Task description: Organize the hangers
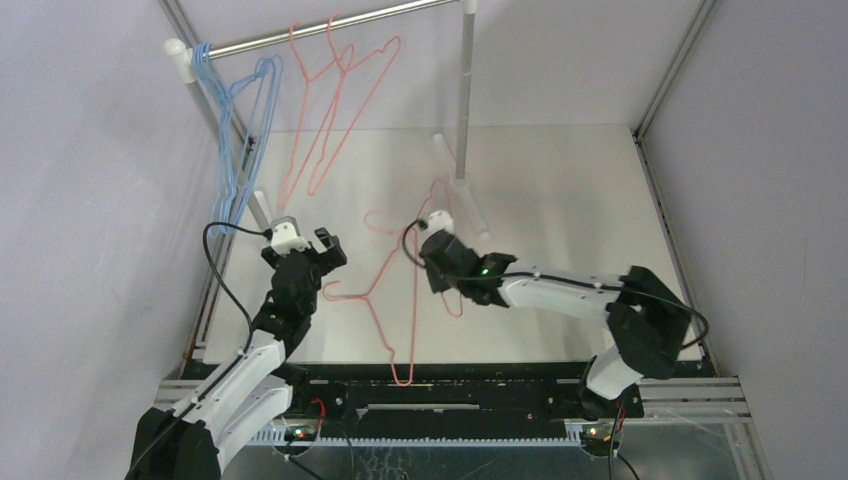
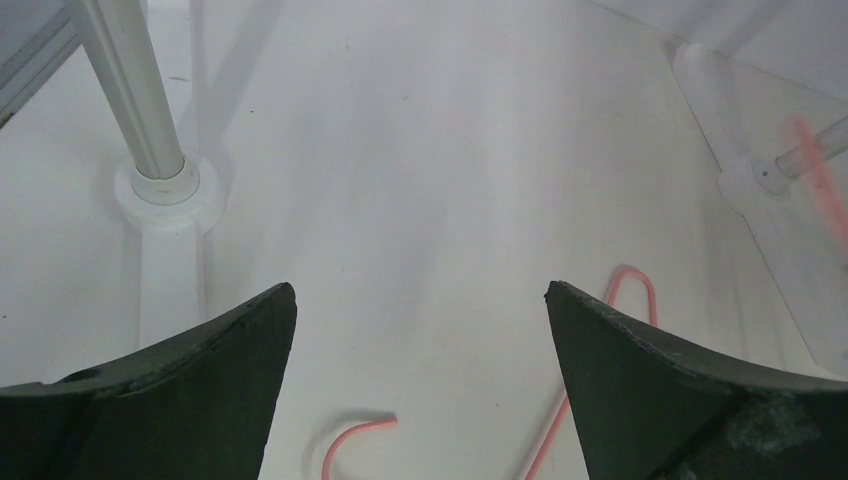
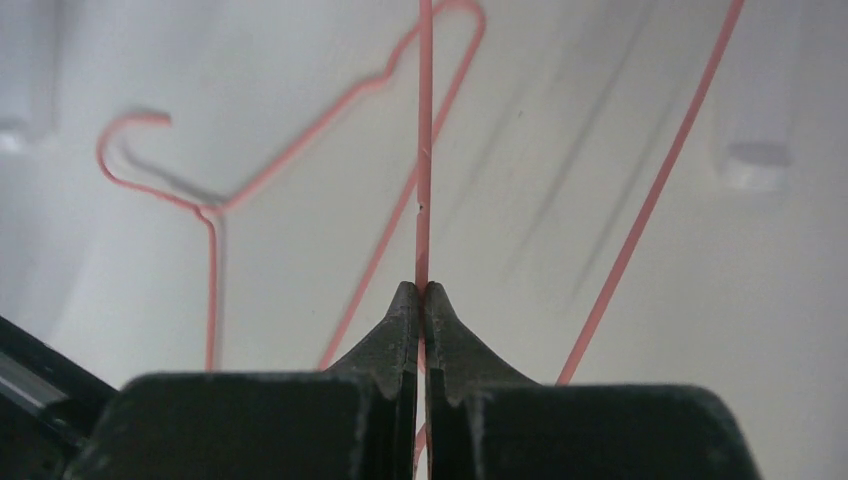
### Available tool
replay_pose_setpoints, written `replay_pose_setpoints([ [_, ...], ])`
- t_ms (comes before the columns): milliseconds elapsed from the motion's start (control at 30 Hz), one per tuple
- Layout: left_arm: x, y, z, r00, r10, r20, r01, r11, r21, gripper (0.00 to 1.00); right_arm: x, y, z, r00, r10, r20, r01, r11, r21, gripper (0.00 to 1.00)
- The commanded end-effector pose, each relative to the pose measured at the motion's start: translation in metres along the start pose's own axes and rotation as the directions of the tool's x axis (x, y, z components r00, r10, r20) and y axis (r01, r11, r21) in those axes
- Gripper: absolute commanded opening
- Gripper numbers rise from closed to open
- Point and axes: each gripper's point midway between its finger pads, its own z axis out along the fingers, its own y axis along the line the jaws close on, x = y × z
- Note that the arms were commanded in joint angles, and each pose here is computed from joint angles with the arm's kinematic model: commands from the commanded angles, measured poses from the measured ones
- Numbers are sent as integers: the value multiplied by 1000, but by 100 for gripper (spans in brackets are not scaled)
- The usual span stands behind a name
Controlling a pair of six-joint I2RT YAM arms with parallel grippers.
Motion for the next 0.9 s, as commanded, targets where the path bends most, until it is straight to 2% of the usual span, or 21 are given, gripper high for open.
replay_pose_setpoints([
  [0,-5,4,-1,999,-15,32,15,1000,-11,99,-54,-1,-26,987,84,138,-67,990,-126,0],
  [167,-4,3,1,1000,-13,24,13,1000,-9,99,-114,10,-69,940,233,247,-128,918,-376,0],
  [300,-2,2,1,1000,-13,20,13,1000,-7,100,-155,12,-105,883,338,326,-135,848,-513,0],
  [600,-1,1,3,1000,-9,12,9,1000,-6,99,-222,11,-168,755,496,430,-57,702,-710,0],
  [867,-2,1,3,1000,-12,15,12,1000,-4,99,-275,17,-195,690,563,455,20,613,-790,0],
])
